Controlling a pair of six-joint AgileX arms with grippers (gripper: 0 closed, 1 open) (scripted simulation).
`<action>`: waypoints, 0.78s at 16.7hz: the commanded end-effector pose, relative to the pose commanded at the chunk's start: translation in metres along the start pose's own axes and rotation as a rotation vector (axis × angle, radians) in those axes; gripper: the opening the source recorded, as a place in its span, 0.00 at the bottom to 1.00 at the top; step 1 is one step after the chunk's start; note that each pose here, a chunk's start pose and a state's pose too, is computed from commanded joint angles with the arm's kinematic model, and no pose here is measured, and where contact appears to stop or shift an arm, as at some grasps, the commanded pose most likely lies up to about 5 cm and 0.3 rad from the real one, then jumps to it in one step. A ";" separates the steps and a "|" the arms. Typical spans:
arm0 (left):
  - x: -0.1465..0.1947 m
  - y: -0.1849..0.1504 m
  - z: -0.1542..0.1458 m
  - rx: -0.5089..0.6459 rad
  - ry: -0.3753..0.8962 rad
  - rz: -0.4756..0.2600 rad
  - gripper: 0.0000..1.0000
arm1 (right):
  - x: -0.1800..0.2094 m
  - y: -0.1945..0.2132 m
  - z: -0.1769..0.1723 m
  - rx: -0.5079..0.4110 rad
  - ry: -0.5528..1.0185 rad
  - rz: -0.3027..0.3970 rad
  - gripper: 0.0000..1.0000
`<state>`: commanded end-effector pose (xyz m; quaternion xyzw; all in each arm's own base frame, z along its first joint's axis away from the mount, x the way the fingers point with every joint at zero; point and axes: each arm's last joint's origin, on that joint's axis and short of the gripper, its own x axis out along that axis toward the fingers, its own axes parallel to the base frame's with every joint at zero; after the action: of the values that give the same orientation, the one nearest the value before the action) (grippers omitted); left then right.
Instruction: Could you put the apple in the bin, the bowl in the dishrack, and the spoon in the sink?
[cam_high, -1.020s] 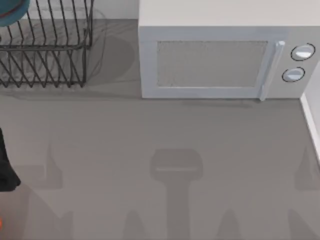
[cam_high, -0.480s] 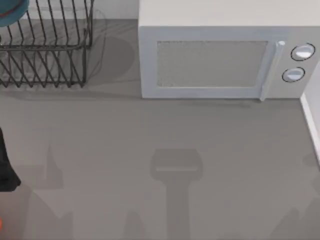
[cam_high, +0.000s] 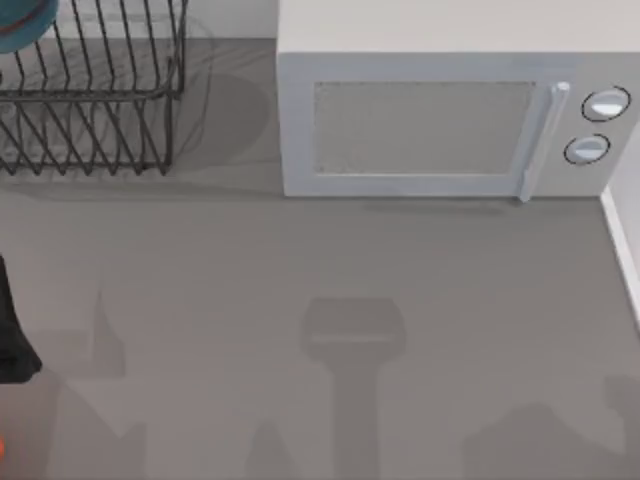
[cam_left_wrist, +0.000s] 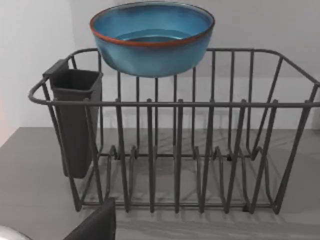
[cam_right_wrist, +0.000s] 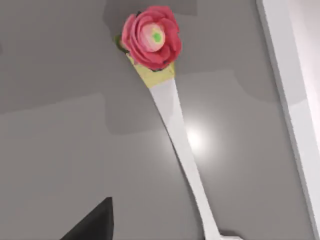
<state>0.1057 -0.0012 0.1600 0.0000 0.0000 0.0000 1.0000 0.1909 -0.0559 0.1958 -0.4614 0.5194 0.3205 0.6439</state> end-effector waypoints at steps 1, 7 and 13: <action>0.000 0.000 0.000 0.000 0.000 0.000 1.00 | 0.003 -0.008 -0.002 -0.060 0.008 0.059 1.00; 0.000 0.000 0.000 0.000 0.000 0.000 1.00 | 0.013 -0.039 -0.013 -0.295 -0.008 0.260 1.00; 0.000 0.000 0.000 0.000 0.000 0.000 1.00 | 0.013 -0.041 -0.013 -0.311 -0.011 0.269 1.00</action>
<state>0.1057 -0.0012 0.1600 0.0000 0.0000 0.0000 1.0000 0.2258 -0.0838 0.1931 -0.4801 0.5169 0.4825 0.5191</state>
